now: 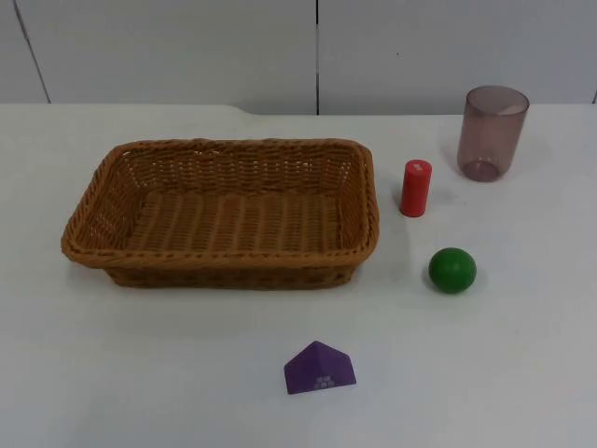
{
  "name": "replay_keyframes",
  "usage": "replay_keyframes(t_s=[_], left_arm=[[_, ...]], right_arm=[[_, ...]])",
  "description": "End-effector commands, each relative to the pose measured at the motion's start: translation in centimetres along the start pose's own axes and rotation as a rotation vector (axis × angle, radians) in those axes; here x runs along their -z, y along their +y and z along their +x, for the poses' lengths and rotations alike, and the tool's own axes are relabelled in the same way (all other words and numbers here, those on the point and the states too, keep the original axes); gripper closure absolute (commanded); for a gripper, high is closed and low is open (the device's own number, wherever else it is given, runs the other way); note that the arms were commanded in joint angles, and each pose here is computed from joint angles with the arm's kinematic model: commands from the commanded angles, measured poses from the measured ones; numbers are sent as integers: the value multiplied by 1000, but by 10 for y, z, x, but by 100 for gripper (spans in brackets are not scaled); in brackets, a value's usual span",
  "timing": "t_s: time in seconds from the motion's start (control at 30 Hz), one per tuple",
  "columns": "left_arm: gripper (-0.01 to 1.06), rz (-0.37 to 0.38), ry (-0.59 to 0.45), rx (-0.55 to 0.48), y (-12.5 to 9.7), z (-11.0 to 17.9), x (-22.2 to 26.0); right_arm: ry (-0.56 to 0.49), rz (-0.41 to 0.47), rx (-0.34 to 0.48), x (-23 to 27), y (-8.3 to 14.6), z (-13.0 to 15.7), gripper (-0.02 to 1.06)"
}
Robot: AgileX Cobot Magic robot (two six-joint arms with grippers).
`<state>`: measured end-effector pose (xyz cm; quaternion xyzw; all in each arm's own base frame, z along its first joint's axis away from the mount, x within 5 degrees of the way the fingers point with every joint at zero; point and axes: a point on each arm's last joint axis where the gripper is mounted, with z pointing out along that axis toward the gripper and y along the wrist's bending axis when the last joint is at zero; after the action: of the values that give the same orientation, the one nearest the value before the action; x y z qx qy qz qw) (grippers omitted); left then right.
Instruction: Pick up the basket with the left hand and place the triangular block into the basket with the right hand.
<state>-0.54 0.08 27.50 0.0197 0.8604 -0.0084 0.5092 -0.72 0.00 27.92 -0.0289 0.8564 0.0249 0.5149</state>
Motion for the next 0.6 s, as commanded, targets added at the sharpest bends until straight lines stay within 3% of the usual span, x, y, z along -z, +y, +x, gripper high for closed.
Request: replay_keyframes(t_s=[0.0, 0.57], left_arm=[[0, -3, -10, -1, 1, 0, -1], [0, -36, 14, 55, 4, -4, -3]], right_arm=[[-16, 2, -17, 1, -1, -1, 0], [-11, 17, -23, 0, -2, -2, 0]])
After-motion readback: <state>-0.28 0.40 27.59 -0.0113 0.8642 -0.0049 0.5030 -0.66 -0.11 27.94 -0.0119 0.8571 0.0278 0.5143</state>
